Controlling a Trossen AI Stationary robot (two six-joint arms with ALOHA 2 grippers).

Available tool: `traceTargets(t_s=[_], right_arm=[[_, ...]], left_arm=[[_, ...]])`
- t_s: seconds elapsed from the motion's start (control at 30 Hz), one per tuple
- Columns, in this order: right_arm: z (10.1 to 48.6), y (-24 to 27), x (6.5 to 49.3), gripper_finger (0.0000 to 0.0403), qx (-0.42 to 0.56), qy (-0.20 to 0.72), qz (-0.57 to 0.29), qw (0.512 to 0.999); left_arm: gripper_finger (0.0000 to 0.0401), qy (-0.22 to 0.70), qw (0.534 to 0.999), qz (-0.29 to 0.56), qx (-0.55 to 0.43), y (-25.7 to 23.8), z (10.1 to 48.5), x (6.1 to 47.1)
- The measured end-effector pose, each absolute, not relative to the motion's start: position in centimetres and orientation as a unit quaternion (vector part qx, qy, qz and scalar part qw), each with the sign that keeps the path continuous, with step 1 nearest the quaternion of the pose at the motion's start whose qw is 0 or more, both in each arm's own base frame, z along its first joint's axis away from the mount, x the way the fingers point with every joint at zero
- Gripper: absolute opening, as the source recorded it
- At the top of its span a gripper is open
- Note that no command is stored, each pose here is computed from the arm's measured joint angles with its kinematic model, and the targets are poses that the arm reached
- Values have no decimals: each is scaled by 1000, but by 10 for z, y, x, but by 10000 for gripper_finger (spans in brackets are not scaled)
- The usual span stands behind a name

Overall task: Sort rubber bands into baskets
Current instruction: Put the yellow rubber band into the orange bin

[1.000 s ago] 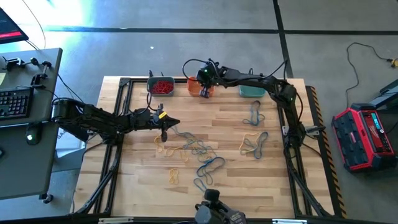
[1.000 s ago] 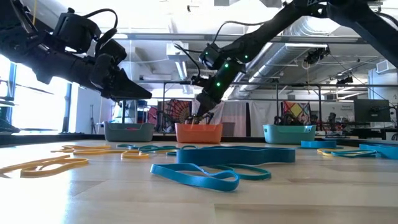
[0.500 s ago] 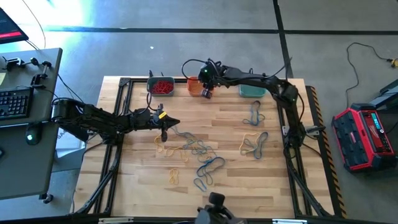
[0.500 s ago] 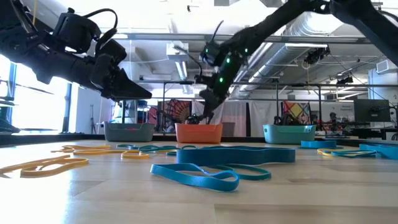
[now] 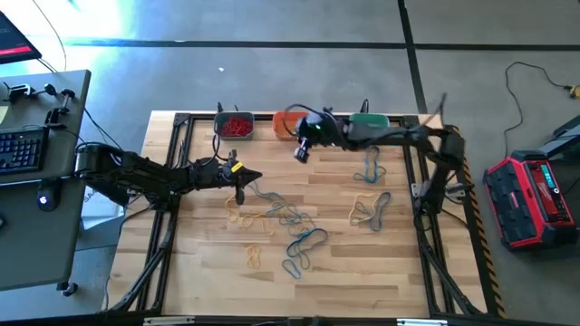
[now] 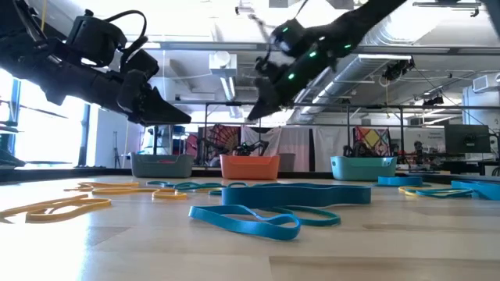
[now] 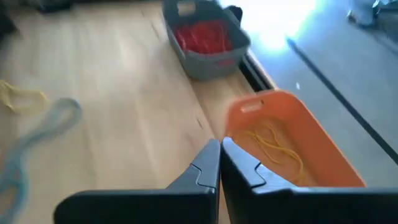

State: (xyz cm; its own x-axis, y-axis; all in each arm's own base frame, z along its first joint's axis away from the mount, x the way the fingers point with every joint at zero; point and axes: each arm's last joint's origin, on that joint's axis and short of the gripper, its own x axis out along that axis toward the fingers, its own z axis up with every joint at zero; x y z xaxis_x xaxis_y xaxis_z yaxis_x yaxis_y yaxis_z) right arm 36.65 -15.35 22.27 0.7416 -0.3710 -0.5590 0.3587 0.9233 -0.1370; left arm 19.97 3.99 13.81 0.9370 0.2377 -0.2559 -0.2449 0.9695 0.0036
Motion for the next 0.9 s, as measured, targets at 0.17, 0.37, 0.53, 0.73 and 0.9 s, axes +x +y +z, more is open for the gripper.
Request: traceTargets(t_s=[0.17, 0.37, 0.53, 0.73, 0.9], right_arm=[[223, -119, 339, 0, 15, 243, -209, 947], [202, -74, 320, 0, 30, 197, -210, 957], [180, -44, 311, 0, 31, 191, -224, 955], [165, -18, 302, 0, 19, 190, -252, 949], [161, -10, 300, 0, 19, 201, -243, 949]], left_arm=[[7, 129, 987, 93, -30, 36, 138, 200], [7, 144, 986, 82, -27, 32, 137, 199], [7, 193, 980, 53, 3, 26, 129, 196], [7, 221, 973, 62, 17, 21, 124, 195], [7, 219, 973, 65, 34, 15, 125, 195]])
